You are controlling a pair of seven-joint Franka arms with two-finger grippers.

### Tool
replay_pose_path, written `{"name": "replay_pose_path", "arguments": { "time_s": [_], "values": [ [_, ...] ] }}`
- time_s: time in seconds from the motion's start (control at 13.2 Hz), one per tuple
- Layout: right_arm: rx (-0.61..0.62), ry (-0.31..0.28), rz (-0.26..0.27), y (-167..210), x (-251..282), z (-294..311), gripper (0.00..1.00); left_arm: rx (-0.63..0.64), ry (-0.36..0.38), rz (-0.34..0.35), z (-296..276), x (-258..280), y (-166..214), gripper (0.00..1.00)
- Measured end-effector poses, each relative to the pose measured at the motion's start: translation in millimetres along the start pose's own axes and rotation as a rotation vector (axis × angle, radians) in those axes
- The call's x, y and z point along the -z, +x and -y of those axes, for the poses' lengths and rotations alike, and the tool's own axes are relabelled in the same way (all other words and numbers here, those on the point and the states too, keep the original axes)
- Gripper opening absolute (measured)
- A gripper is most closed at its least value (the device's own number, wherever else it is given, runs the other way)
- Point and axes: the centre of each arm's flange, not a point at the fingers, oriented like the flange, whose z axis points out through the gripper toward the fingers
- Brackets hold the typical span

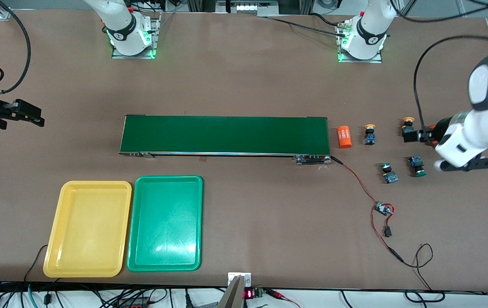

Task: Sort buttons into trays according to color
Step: 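Grasp a green-capped push button with the left gripper, then carry the green button onto the conveyor belt and release it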

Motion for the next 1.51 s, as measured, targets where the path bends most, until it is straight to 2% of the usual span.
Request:
{"name": "replay_pose_path", "arguments": {
  "time_s": [0.15,0.38,0.6,0.83,1.21,1.28,1.51],
  "values": [
    [0.000,0.000,0.000,0,0,0,1.00,0.017,-0.001,-0.042,7,-43,31,1.00],
    [-0.001,0.000,0.000,0,0,0,1.00,0.045,-0.025,-0.090,15,-102,58,1.00],
    [-0.001,0.000,0.000,0,0,-1,1.00,0.143,-0.142,-0.064,38,-151,75,1.00],
    [-0.002,0.000,0.000,0,0,-1,1.00,0.166,-0.144,-0.003,45,-196,80,1.00],
    [-0.004,0.000,0.000,0,0,-2,1.00,0.179,-0.131,-0.003,46,-245,76,1.00],
    [-0.003,0.000,0.001,0,0,-2,1.00,0.180,-0.130,0.007,46,-250,74,0.91],
    [-0.003,0.000,0.001,0,0,-2,1.00,0.174,-0.132,0.012,45,-246,69,0.56]
  ]
}}
